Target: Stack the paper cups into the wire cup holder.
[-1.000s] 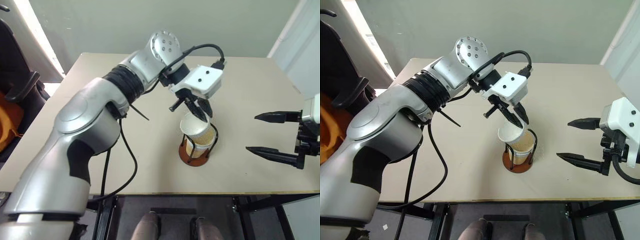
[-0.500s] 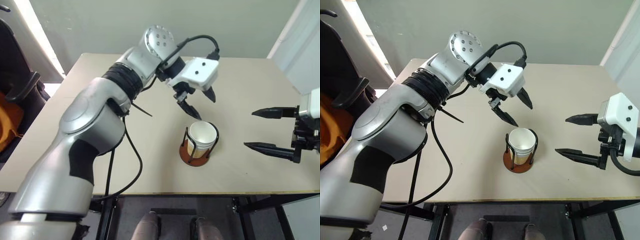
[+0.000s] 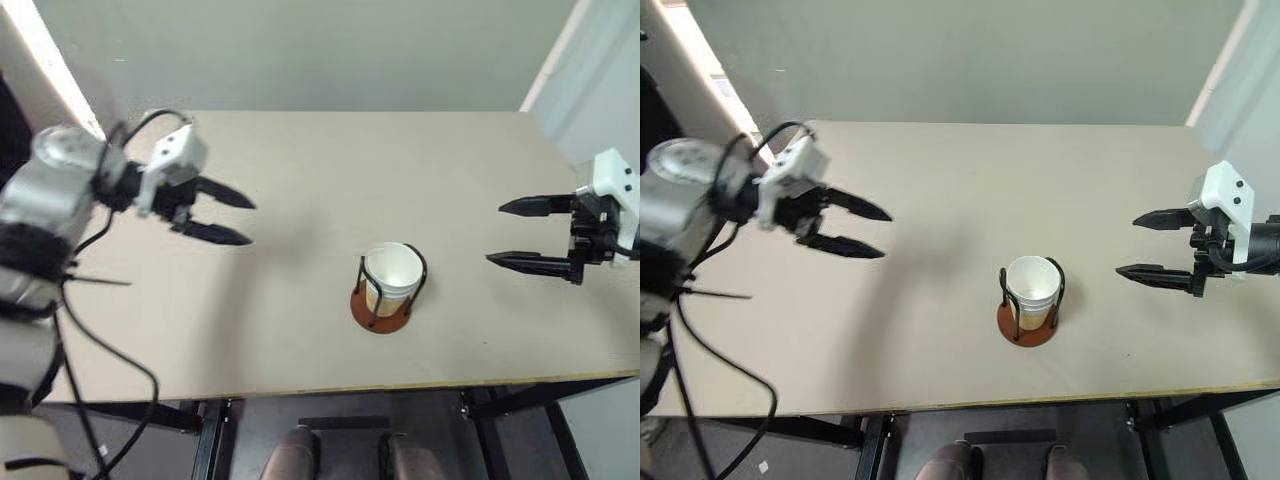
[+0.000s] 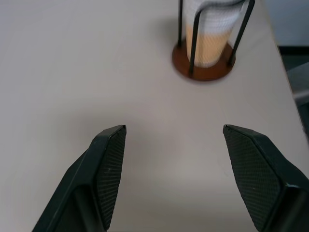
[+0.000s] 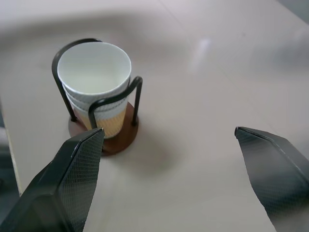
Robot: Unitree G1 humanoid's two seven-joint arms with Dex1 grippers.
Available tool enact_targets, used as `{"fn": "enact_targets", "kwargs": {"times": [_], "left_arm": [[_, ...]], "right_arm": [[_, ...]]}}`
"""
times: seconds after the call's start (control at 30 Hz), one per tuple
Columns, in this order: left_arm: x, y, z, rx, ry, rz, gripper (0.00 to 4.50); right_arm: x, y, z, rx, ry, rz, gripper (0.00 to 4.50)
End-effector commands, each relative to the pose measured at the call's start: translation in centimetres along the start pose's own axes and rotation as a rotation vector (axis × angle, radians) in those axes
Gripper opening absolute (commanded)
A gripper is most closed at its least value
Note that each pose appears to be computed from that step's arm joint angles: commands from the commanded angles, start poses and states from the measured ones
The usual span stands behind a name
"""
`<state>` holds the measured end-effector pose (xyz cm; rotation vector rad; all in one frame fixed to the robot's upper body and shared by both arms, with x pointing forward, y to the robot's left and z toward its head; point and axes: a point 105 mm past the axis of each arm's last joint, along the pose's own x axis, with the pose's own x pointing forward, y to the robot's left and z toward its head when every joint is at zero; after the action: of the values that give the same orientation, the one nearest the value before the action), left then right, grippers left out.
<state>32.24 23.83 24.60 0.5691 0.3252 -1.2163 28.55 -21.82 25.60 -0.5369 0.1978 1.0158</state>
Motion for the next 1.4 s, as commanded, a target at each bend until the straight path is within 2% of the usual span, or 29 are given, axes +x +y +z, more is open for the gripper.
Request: {"fn": "enact_targets", "kwargs": {"times": [0.03,0.13,0.2,0.3,0.7,1.4], "left_arm": [[-4.0,-0.3,-0.1,-0.080,-0.073,0.166,3.42],[-6.8,-0.4,-1.3,-0.185,-0.144,0.286,3.42],[-7.8,-1.5,-2.6,-0.223,-0.124,0.316,3.42],[-8.5,-2.8,-3.3,-0.244,-0.126,0.348,3.42],[-7.3,-4.1,-3.4,-0.254,-0.154,0.392,3.42],[-4.7,-2.7,-3.7,-0.269,-0.143,0.322,3.42]], "right_arm": [[-0.8,-0.4,0.5,-0.008,-0.047,0.006,4.50],[-1.2,-0.6,0.7,0.036,-0.124,0.039,4.50],[-1.4,-1.3,0.0,0.062,-0.115,0.028,4.50],[-1.6,-2.0,-0.6,0.079,-0.095,0.014,4.50],[-1.3,-2.9,-0.7,0.075,-0.070,0.012,4.50],[-1.5,-1.6,-0.5,0.125,-0.104,-0.037,4.50]]}}
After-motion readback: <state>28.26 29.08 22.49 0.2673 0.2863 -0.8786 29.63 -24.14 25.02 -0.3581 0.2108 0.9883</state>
